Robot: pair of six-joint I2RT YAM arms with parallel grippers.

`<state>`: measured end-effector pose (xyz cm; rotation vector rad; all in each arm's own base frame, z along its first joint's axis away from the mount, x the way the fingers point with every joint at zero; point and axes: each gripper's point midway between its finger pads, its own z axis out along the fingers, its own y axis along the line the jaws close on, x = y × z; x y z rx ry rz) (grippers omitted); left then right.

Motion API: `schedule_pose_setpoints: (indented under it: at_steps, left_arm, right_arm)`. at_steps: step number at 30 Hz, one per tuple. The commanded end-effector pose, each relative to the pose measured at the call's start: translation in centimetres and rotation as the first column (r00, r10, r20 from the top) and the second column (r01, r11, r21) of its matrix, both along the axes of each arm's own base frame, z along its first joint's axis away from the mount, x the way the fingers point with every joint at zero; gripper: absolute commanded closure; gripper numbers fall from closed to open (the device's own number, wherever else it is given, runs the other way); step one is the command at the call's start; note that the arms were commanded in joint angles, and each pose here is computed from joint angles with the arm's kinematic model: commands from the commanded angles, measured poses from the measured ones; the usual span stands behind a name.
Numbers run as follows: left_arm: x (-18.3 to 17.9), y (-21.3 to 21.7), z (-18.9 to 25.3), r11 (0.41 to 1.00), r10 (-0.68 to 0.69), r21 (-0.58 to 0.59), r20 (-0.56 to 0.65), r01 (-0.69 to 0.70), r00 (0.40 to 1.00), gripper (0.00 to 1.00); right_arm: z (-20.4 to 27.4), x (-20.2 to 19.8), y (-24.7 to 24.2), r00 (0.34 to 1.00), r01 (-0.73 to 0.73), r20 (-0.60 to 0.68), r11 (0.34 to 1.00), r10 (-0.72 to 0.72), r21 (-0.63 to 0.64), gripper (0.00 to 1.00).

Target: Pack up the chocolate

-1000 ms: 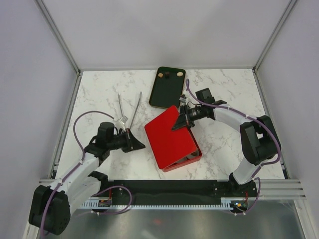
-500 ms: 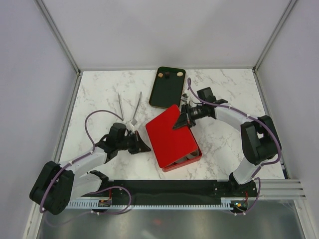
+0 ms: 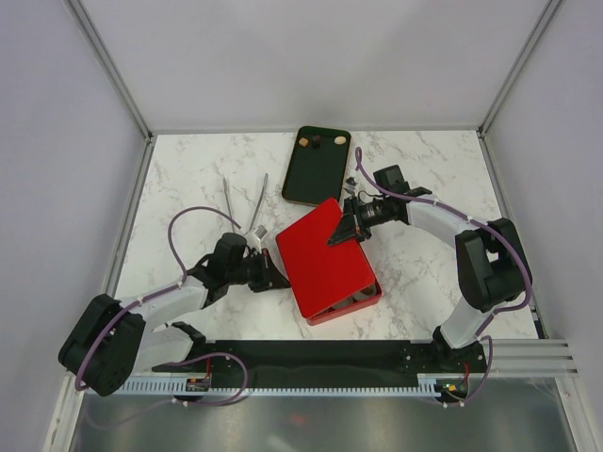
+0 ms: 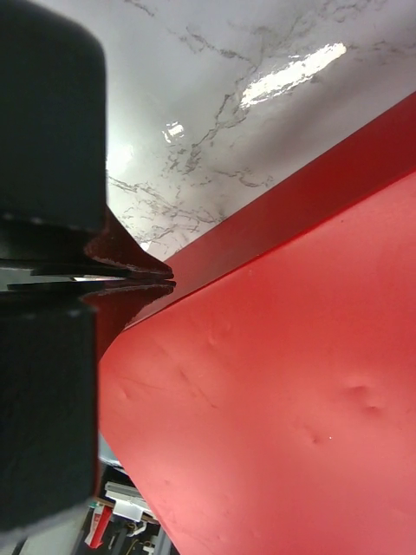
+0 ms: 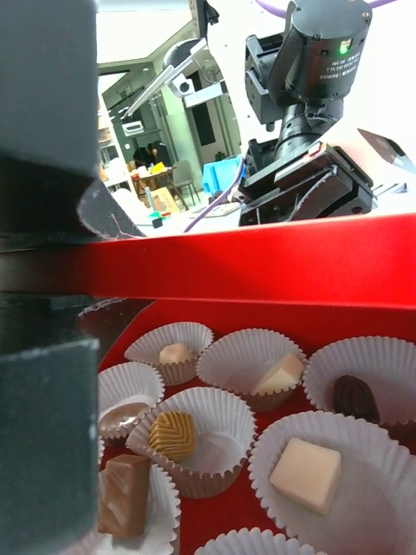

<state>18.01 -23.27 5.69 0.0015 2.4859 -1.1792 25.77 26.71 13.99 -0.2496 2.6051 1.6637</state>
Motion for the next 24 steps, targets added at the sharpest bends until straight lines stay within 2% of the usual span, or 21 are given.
schedule_pose_setpoints:
  at_steps: [1,8,17,24]
  left_arm:
    - [1.7,-1.0,2.0,0.999,0.025,-0.038,0.066,-0.023,0.997,0.97]
    - [1.4,-1.3,2.1,0.999,0.013,-0.041,0.068,-0.010,0.998,0.97]
    - [1.4,-1.7,2.3,0.999,0.005,-0.042,0.070,-0.002,0.998,0.97]
    - [1.3,-2.3,2.7,0.999,-0.008,-0.049,0.076,0.012,0.997,0.97]
  right_arm:
    - [1.5,0.3,0.0,0.998,-0.022,0.055,0.999,0.020,0.023,0.85]
    - [0.7,0.4,-0.4,0.999,-0.013,0.047,1.000,0.014,-0.011,0.70]
    - [0.9,2.0,-1.4,0.998,0.022,0.059,0.999,-0.020,-0.044,0.65]
    - [0.3,4.4,-3.8,0.991,0.114,0.090,0.979,-0.099,-0.171,0.56]
